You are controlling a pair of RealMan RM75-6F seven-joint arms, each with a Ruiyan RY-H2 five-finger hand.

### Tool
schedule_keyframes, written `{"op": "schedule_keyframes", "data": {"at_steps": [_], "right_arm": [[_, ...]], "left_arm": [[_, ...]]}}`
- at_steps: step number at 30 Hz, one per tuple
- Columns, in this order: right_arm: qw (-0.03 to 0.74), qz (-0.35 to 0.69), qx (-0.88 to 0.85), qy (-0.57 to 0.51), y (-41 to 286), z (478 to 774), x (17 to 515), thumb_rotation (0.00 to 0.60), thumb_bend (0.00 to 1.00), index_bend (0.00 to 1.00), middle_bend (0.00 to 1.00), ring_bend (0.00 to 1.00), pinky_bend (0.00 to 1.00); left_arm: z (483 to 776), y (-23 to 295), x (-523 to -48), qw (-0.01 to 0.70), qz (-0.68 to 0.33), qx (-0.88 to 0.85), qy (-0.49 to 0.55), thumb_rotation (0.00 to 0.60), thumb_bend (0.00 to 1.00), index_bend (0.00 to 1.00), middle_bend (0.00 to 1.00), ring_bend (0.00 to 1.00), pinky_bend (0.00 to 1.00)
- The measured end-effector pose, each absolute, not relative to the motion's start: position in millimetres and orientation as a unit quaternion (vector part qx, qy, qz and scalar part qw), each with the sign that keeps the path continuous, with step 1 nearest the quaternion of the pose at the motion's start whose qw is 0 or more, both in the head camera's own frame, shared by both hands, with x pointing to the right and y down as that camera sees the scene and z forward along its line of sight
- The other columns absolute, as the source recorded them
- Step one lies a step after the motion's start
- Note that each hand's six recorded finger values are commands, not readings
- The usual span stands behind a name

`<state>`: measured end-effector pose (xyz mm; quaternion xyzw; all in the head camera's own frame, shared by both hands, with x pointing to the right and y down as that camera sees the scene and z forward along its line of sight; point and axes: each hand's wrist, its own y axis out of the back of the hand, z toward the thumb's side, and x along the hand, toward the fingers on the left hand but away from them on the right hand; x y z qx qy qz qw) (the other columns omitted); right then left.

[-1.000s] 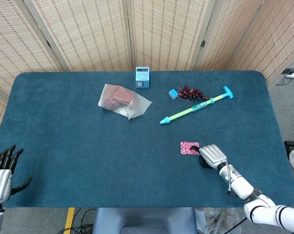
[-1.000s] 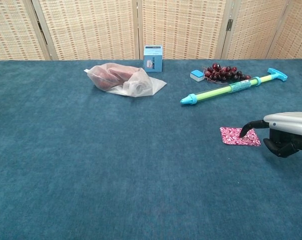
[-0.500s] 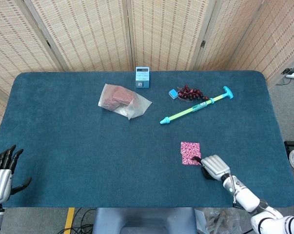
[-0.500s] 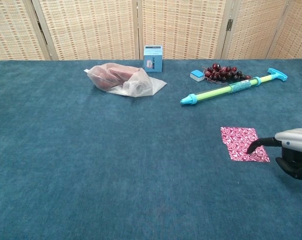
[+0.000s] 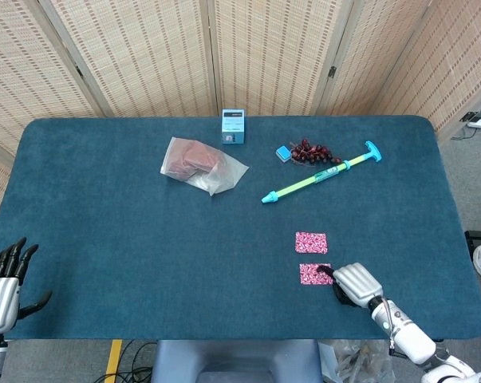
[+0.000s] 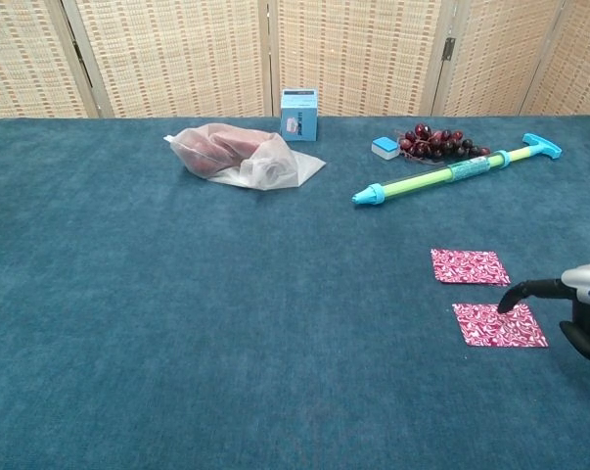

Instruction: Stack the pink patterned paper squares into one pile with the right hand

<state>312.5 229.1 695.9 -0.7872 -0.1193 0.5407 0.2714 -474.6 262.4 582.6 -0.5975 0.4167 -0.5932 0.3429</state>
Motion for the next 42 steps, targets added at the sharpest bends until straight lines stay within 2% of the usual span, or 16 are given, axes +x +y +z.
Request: {"op": "schedule_keyframes", "data": {"at_steps": [6, 15, 26, 42], "right_arm": [[0.281, 0.537, -0.784, -0.133, 205, 702, 300, 0.6, 0.9, 0.19, 1.0, 1.0, 1.0], [0.282, 0.543, -0.781, -0.124, 187, 726, 284, 0.6, 0.9, 0.19, 1.0, 1.0, 1.0], [0.275, 0.558, -0.774, -0.122, 183, 734, 290, 0.6, 0.9, 0.19, 1.0, 1.0, 1.0], [0.262, 0.592, -0.749, -0.14, 182, 731, 328, 0.6, 0.9, 0.19, 1.0, 1.0, 1.0]], "left_arm": [[582, 262, -475, 0.343, -0.594, -0.596, 0.418, 0.6, 0.26, 0.13, 0.05, 0.04, 0.11], [582, 266, -482, 0.338, -0.603, -0.589, 0.419, 0.6, 0.26, 0.13, 0.05, 0.04, 0.11], [583, 266, -481, 0.338, -0.601, -0.592, 0.417, 0.6, 0.26, 0.13, 0.05, 0.04, 0.11], [584, 265, -478, 0.34, -0.602, -0.592, 0.414, 0.6, 0.26, 0.13, 0.05, 0.04, 0.11]]}}
